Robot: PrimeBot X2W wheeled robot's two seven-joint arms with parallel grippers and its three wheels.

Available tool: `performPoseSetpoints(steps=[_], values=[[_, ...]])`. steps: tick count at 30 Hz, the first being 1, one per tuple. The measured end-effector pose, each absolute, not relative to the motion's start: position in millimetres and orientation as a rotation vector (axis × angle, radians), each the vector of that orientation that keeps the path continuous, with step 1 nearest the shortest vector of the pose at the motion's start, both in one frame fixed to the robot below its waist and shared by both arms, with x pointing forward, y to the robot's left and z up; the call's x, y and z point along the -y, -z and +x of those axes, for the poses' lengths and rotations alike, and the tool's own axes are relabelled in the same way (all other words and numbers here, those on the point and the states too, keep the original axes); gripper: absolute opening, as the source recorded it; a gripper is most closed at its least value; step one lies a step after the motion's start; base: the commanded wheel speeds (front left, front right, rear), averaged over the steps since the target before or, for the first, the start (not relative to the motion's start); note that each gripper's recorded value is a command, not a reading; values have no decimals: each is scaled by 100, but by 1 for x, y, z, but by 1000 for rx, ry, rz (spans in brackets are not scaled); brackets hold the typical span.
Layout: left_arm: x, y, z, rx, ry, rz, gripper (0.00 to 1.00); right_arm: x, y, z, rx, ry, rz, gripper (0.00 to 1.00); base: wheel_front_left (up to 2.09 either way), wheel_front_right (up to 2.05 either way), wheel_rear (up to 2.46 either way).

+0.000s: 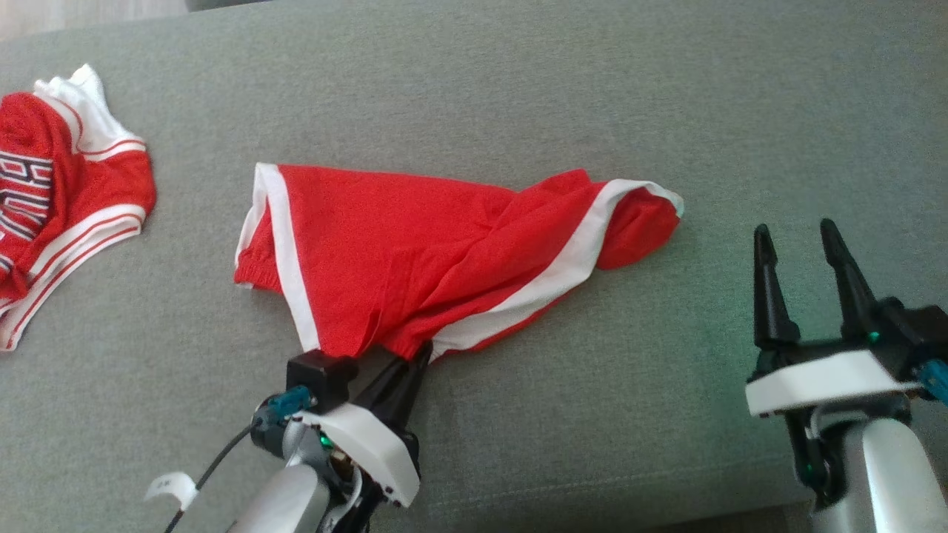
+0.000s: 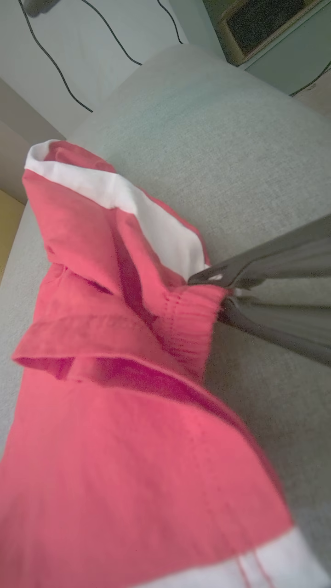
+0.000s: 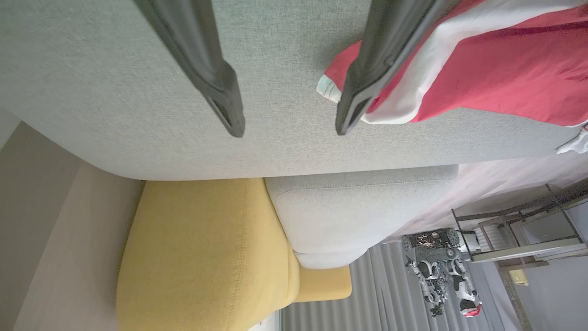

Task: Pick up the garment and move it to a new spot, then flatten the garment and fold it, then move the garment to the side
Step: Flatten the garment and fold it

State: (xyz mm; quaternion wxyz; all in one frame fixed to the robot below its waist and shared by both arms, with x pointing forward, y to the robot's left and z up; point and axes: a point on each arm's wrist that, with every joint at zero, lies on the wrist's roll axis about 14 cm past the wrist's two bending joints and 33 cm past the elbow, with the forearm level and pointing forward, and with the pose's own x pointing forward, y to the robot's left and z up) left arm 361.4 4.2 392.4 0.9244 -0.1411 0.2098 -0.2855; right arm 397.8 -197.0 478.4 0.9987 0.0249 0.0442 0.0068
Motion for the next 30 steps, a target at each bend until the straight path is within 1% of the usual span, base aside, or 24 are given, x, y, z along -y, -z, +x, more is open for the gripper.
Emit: performPoseSetpoints(steps=[6,10,17,24,25,27,28,30], values=[[-13,-396,371,-401,557,-287,0,177,-466,422,-122,-73,66,100,0,0,0],[-20,-394,374,-398,534,-287,0,165,-447,435,-191,-103,86,100,0,0,0],[-28,-390,378,-395,508,-286,0,150,-393,432,-411,-138,91,100,0,0,0],[-30,-385,378,-401,502,-287,0,143,-365,425,-529,-156,104,100,0,0,0],[-30,-385,379,-401,502,-287,0,143,-363,424,-536,-155,106,66,0,0,0],[-30,-385,380,-400,502,-285,0,143,-363,426,-538,-153,119,7,0,0,0],[-31,-386,381,-396,501,-285,0,143,-363,427,-536,-152,122,0,0,0,0],[-32,-388,383,-392,501,-281,0,143,-366,428,-518,-149,133,0,0,0,0]])
